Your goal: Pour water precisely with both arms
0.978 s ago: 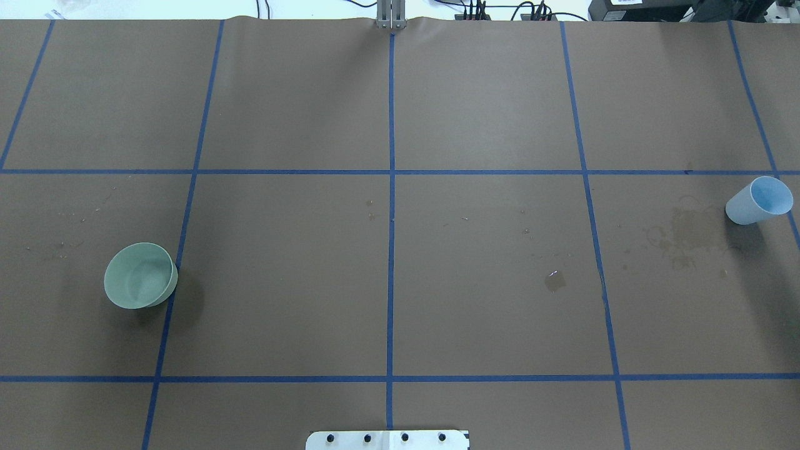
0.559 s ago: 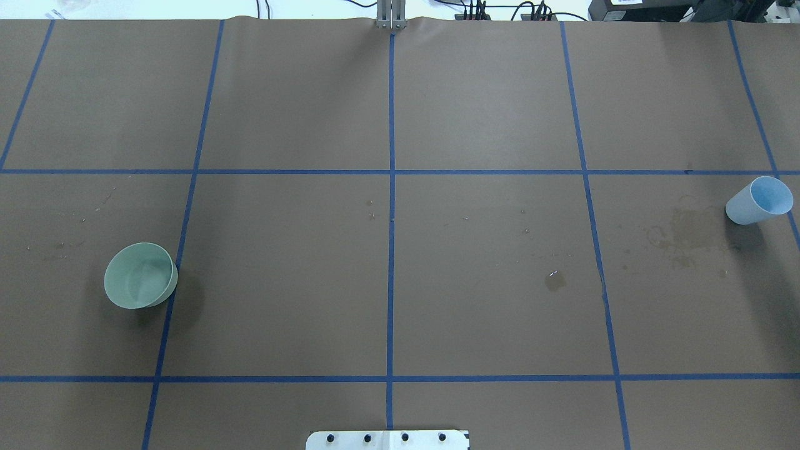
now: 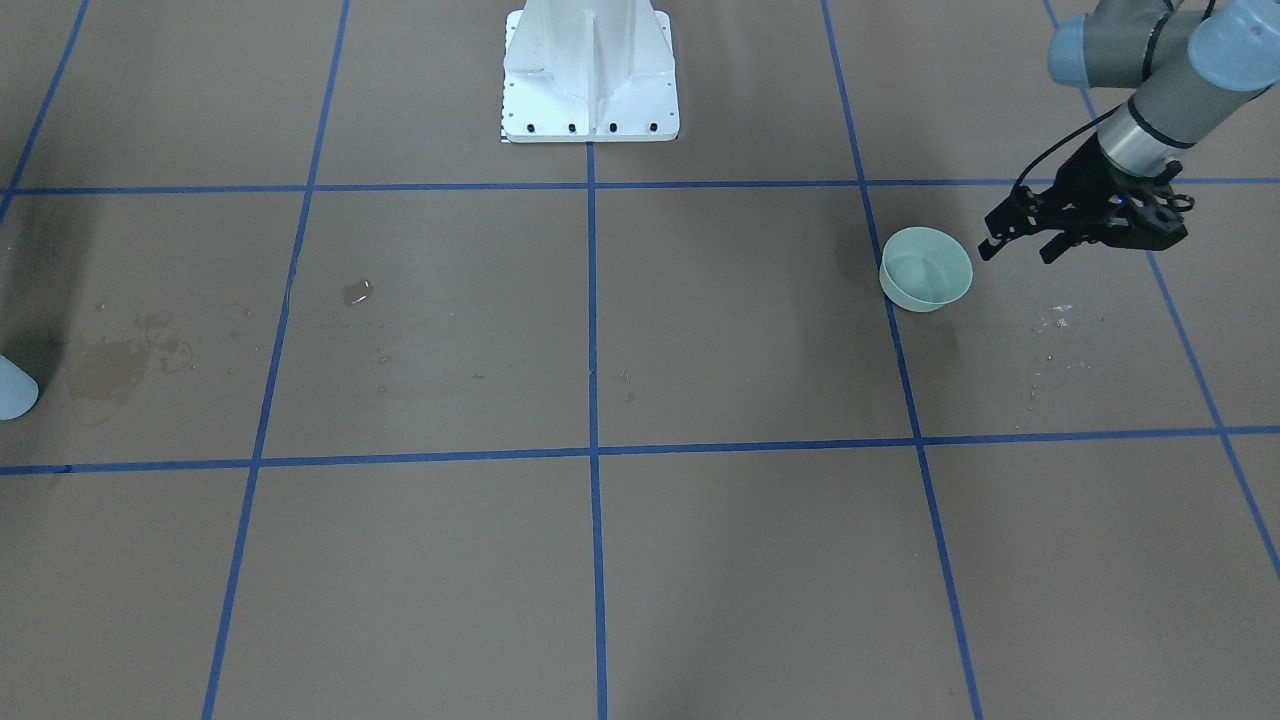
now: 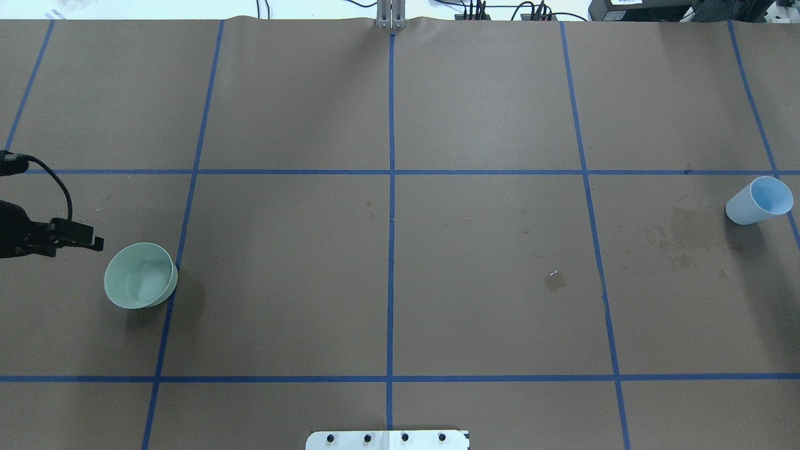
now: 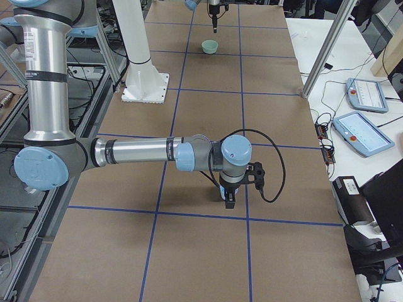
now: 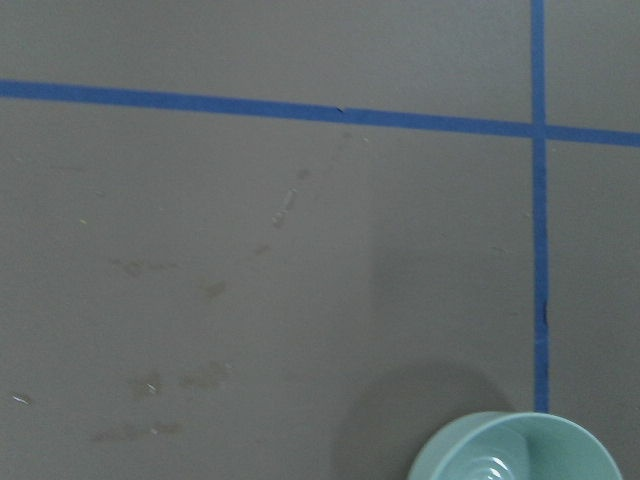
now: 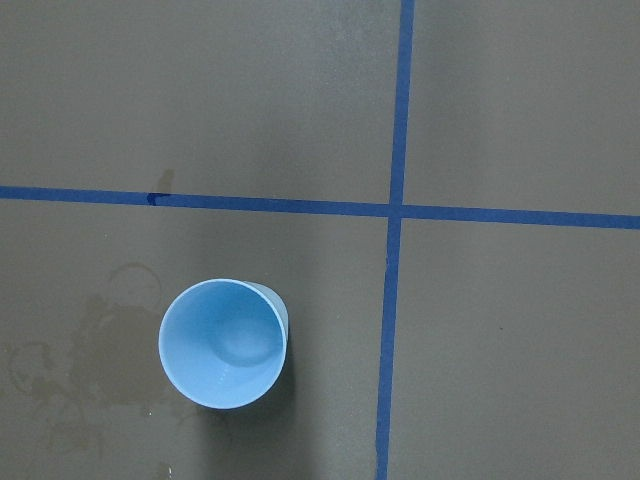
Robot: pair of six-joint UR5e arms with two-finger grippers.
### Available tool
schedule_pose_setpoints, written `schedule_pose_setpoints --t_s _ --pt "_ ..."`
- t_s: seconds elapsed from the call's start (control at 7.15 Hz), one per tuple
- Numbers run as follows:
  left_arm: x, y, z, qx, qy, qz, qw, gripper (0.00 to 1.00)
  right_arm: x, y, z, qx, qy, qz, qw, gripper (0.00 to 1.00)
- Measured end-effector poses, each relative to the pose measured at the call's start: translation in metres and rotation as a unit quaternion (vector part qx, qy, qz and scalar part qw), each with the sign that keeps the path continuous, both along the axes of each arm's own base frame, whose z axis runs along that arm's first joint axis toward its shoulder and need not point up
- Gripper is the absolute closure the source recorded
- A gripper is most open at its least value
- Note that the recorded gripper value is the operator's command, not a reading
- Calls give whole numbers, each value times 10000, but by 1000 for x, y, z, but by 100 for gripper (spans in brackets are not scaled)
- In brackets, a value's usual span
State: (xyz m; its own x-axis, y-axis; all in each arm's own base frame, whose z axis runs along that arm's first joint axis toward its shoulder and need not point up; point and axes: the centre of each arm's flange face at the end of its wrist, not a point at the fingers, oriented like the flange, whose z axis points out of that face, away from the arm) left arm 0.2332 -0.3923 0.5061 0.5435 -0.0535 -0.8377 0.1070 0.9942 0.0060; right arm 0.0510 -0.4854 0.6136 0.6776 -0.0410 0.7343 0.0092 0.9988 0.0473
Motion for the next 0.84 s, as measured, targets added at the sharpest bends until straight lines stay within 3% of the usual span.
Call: schedule_pose_setpoints --t_s 0.84 --pt "34 17 10 -60 -237 12 9997 1 1 6 6 -64 2 14 10000 1"
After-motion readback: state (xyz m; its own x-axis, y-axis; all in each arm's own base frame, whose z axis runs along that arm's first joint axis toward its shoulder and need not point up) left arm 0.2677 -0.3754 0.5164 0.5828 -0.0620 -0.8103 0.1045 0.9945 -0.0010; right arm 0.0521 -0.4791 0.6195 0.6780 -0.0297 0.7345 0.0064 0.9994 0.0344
